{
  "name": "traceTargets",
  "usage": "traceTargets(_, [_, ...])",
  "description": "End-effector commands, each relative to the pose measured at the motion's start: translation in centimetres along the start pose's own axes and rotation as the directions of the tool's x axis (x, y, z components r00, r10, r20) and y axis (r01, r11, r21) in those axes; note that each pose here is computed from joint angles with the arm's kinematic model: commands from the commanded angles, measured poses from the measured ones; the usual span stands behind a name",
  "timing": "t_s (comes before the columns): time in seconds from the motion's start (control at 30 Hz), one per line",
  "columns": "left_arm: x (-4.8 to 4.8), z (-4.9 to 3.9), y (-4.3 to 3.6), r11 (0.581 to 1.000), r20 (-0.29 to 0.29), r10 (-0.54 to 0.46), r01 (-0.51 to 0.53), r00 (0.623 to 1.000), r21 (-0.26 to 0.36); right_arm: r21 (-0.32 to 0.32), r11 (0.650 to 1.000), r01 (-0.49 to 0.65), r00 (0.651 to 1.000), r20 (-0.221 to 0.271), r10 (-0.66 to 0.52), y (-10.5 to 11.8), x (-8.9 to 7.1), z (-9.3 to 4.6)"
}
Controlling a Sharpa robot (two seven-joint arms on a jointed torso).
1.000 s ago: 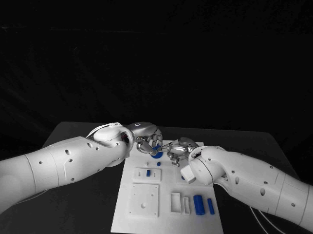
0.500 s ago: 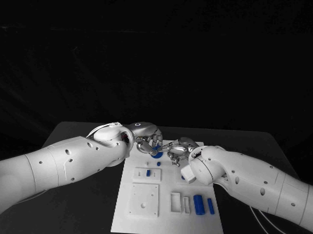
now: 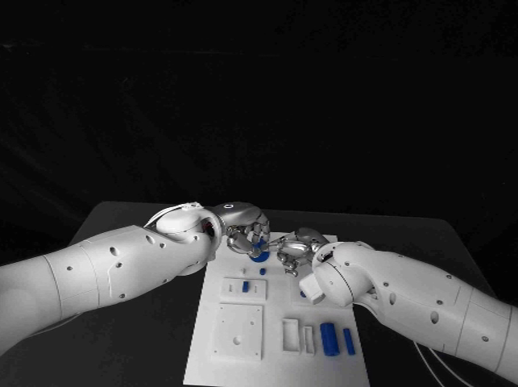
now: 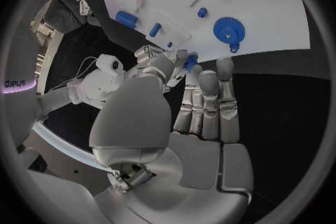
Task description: Assemble the parts on the task board
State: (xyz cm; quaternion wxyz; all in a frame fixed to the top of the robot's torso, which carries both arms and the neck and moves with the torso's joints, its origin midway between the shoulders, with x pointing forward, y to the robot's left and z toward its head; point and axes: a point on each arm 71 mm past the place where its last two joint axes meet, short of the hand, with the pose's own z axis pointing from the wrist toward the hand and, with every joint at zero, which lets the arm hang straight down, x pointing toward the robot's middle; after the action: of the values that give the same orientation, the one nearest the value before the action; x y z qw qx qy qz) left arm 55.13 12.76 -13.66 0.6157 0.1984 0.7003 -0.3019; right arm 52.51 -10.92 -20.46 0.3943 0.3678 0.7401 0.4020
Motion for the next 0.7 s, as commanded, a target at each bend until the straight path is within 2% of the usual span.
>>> traceTargets(0.03, [-0.03, 0.19, -0.38, 1.0, -0.007, -0.01, 0.01, 1.0, 0.016, -0.004, 1.0, 0.007, 1.0, -0.021, -0.007, 0.08, 0.3, 0.01])
traceTargets(0.37, [-0.06, 0.16, -0.04, 1.0, -0.007, -0.012, 0.012, 1.0, 0.007, -0.003, 1.0, 0.005, 1.0, -0.012, -0.005, 0.01, 0.14, 0.0])
traceTargets(0.7, [-0.05, 0.21, -0.04, 1.0, -0.007, -0.014, 0.014, 1.0, 0.007, -0.008, 1.0, -0.002, 1.0, 0.007, 0.002, 0.05, 0.08, 0.03])
